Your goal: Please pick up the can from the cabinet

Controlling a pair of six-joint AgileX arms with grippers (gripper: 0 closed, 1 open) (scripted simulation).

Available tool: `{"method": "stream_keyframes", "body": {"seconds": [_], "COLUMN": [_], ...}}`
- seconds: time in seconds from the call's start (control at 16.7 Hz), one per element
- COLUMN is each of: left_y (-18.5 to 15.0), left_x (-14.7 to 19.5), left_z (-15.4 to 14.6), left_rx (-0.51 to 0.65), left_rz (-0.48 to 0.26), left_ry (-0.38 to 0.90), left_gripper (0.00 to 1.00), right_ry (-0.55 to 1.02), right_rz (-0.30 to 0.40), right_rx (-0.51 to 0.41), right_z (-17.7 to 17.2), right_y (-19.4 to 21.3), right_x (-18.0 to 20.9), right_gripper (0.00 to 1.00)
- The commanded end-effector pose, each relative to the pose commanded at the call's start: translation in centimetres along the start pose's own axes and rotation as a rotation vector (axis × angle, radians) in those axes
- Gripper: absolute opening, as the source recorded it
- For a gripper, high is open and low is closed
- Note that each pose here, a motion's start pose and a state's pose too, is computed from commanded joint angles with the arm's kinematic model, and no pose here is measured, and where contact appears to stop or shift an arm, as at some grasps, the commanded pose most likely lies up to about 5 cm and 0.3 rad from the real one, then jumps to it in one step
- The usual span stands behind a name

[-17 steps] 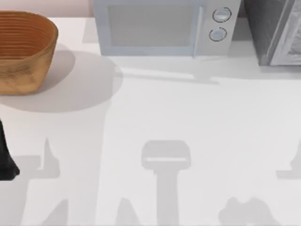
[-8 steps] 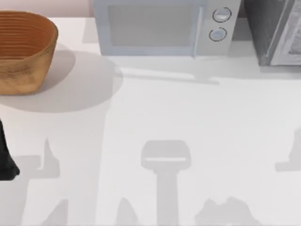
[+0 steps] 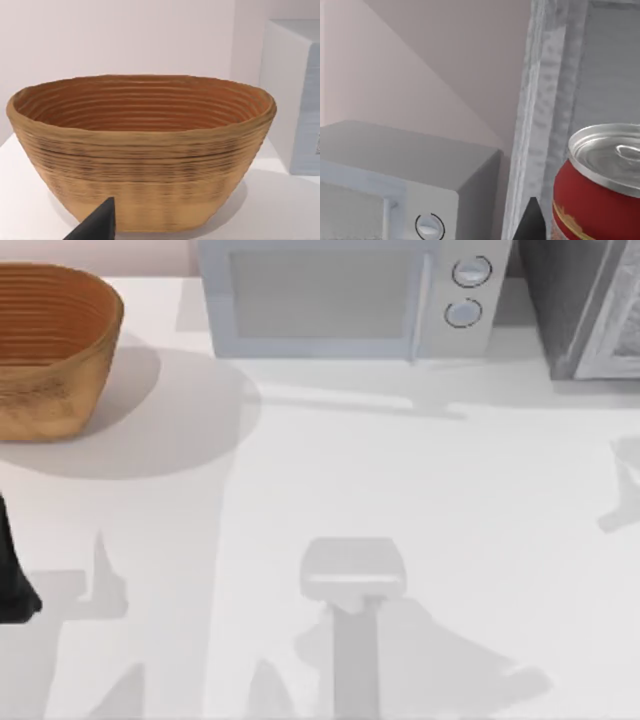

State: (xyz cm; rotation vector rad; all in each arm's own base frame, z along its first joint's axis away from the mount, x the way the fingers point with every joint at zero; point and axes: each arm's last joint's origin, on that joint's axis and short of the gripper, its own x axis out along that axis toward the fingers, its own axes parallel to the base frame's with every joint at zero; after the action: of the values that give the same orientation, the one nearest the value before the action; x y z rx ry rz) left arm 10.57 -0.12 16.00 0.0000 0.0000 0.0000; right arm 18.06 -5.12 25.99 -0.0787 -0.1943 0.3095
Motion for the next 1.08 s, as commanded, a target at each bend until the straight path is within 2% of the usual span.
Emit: {"method": "stream_keyframes", "body": {"seconds": [0.24, 0.48, 0.66, 0.9, 1.08], "left_y": [0.0, 0.0, 0.0, 0.0, 0.0], "left_x": [0.0, 0.0, 0.0, 0.0, 0.0], "left_z": [0.0, 0.0, 0.0, 0.0, 0.0], "left_rx": [0.0, 0.0, 0.0, 0.0, 0.0], "left_rz": [0.0, 0.0, 0.0, 0.0, 0.0], "left_ry": [0.0, 0.0, 0.0, 0.0, 0.0], "left_gripper": [1.0, 1.0, 1.0, 1.0, 1.0], "right_ry": [0.034, 0.086, 0.117, 0.141, 0.148], "right_rz": [0.151, 0.299, 0.388, 0.446, 0.455], "right_rx": [-0.003, 0.036, 0.081, 0.129, 0.15], "right_z": [-3.4, -10.7, -16.6, -21.7, -23.2], "right_y": [-6.5, -11.6, -13.3, -13.5, -13.3], "right_x": [3.3, 3.9, 3.0, 1.7, 1.3], "right_gripper": [0.0, 0.0, 0.0, 0.0, 0.0]}}
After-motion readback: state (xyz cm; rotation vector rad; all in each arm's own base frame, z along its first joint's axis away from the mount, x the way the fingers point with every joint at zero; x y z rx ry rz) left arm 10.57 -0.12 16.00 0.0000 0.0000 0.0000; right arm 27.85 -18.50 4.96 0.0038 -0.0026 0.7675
